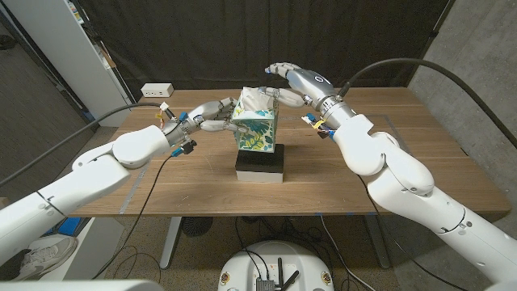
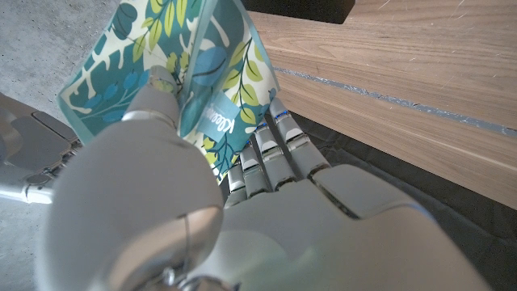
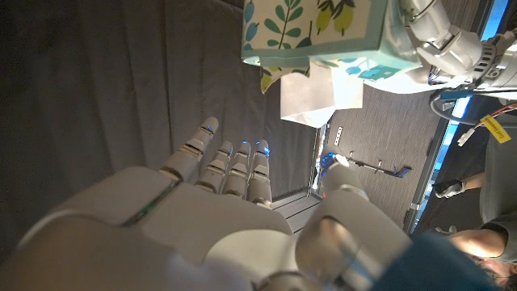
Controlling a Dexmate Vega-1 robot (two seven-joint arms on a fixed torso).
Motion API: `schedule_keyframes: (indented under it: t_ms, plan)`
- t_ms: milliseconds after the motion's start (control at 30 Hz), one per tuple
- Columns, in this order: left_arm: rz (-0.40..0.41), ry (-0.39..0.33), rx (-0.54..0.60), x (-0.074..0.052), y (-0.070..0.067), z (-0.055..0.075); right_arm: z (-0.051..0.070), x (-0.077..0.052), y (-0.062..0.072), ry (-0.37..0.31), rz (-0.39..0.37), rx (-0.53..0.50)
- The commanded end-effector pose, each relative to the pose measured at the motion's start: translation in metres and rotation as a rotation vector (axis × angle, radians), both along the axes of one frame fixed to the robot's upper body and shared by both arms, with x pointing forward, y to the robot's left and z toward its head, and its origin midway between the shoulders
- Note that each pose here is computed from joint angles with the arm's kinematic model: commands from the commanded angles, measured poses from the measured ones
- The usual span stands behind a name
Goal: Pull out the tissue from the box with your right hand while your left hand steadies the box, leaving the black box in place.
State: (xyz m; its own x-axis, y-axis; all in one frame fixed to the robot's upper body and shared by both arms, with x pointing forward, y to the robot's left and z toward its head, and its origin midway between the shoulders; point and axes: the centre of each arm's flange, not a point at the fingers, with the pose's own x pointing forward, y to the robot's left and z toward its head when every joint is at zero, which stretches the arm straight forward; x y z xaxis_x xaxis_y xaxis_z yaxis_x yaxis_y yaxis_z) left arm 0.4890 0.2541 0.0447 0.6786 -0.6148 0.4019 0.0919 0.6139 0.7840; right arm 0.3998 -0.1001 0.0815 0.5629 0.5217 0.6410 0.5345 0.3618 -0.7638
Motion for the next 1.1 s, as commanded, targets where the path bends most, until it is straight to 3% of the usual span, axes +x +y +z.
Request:
schedule_keyframes:
  t_ms: [33,767,1100]
  plan:
    - [0.003,-0.005,-0.001,-0.004,-0.002,-0.002,-0.004,-0.002,0.010,-0.007,-0.021,-0.046]
    - [0.008,0.000,-0.004,-0.007,-0.002,-0.004,-0.009,0.006,0.023,-0.003,-0.047,-0.076]
    - [0.006,0.003,-0.011,-0.006,0.001,-0.005,-0.011,0.006,0.029,-0.080,-0.064,-0.068]
